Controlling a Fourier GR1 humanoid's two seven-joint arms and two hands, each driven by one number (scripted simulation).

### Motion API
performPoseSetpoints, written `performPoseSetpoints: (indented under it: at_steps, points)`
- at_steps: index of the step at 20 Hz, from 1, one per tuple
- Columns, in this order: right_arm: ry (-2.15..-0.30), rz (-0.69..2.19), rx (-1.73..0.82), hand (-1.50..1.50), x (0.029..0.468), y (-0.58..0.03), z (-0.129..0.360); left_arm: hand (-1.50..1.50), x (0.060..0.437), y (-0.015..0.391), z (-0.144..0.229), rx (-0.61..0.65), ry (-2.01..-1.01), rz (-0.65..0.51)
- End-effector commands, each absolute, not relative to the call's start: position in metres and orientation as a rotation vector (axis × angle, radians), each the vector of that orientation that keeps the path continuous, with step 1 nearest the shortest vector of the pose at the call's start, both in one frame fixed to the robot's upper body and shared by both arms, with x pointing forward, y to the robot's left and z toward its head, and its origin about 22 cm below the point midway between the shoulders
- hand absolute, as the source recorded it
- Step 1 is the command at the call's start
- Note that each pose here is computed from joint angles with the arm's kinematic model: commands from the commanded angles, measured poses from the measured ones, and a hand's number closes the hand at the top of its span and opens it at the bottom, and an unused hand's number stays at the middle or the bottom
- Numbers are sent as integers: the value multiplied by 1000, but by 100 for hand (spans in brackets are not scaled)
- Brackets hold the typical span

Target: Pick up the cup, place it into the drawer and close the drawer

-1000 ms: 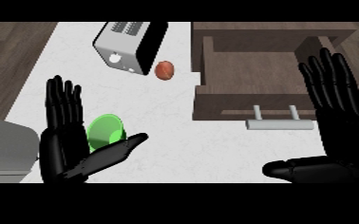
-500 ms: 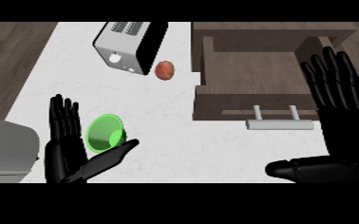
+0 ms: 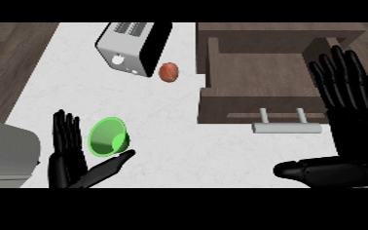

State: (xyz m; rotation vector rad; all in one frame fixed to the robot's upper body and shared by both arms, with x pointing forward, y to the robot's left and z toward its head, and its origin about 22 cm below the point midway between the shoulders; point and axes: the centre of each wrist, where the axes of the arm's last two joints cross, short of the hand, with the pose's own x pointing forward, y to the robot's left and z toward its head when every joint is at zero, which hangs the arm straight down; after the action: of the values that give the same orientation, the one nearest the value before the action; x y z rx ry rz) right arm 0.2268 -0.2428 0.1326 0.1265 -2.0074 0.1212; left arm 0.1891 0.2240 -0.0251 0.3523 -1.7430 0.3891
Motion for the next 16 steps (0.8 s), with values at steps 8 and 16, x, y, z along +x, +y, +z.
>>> performPoseSetpoints:
  at_steps: [8, 16]
  points:
    - [-2015, 124, 163, -150, 217, -235, 135, -150, 187, 244, -77, 338, -1677, 400]
    - [-1993, 120, 150, -150, 206, -230, 149, -150, 192, 250, -103, 376, -1683, 452]
